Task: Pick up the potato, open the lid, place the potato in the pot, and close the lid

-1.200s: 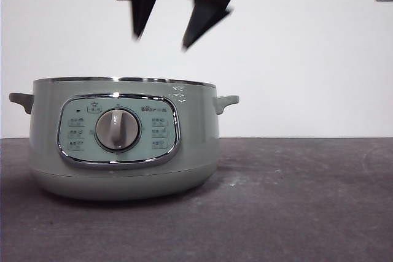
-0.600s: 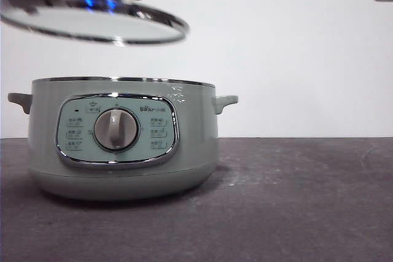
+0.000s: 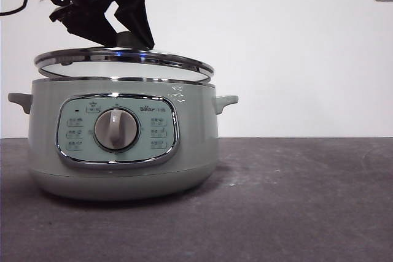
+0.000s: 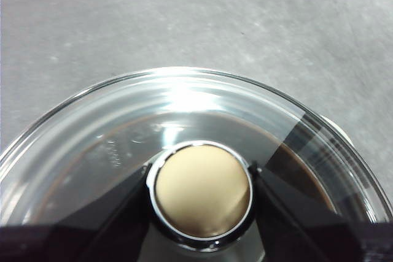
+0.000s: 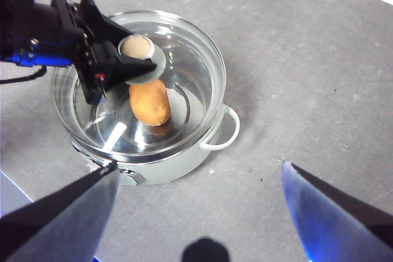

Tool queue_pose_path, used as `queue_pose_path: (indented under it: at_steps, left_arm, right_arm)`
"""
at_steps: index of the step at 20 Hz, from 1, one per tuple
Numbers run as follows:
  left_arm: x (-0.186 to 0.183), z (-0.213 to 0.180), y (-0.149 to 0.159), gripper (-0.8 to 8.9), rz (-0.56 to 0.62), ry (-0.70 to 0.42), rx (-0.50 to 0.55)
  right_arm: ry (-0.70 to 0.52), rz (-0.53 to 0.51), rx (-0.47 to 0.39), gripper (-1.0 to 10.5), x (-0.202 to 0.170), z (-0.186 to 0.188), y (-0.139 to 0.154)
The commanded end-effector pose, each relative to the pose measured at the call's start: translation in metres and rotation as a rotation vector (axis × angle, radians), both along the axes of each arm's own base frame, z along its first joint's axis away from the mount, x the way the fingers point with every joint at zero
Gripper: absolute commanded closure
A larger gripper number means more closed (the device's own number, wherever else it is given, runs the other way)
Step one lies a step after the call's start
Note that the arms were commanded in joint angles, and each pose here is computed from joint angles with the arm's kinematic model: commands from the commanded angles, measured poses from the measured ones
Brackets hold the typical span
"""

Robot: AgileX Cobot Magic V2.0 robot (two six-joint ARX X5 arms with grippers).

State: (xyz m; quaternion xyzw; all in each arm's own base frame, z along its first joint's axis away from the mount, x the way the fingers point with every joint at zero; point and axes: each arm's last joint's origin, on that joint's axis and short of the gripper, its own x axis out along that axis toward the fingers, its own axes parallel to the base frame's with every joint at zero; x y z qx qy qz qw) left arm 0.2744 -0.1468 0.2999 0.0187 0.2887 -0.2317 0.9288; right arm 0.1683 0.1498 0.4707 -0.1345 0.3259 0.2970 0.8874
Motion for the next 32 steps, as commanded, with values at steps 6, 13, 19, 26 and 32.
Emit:
queue_pose_path:
  at_steps: [6,13,19,26,32]
  left_arm:
    - [0.001,0.005,-0.002,8.22,0.0,-0.023,-0.022]
    - [0.0,-0.003,-0.002,8.22,0.0,0.041,0.013]
    - [0.004,-0.018,-0.003,8.17,0.005,0.095,0.09]
    - [0.006,-0.017,-0.002,8.13,0.084,0.058,0.136]
    - [0.005,-0.017,-0.003,4.21,0.062,0.067,0.117]
  right_arm:
    - [0.002,-0.013,0.015,5.1,0.0,0.001,0.0]
    - [0.004,-0.015,0.016,5.1,0.0,0.001,0.0]
    - [0.006,-0.013,0.017,5.1,0.0,0.001,0.0]
    - [0.013,-0.013,0.009,5.1,-0.001,0.0,0.0]
    - [0.016,-0.013,0.007,5.1,-0.001,0.0,-0.001]
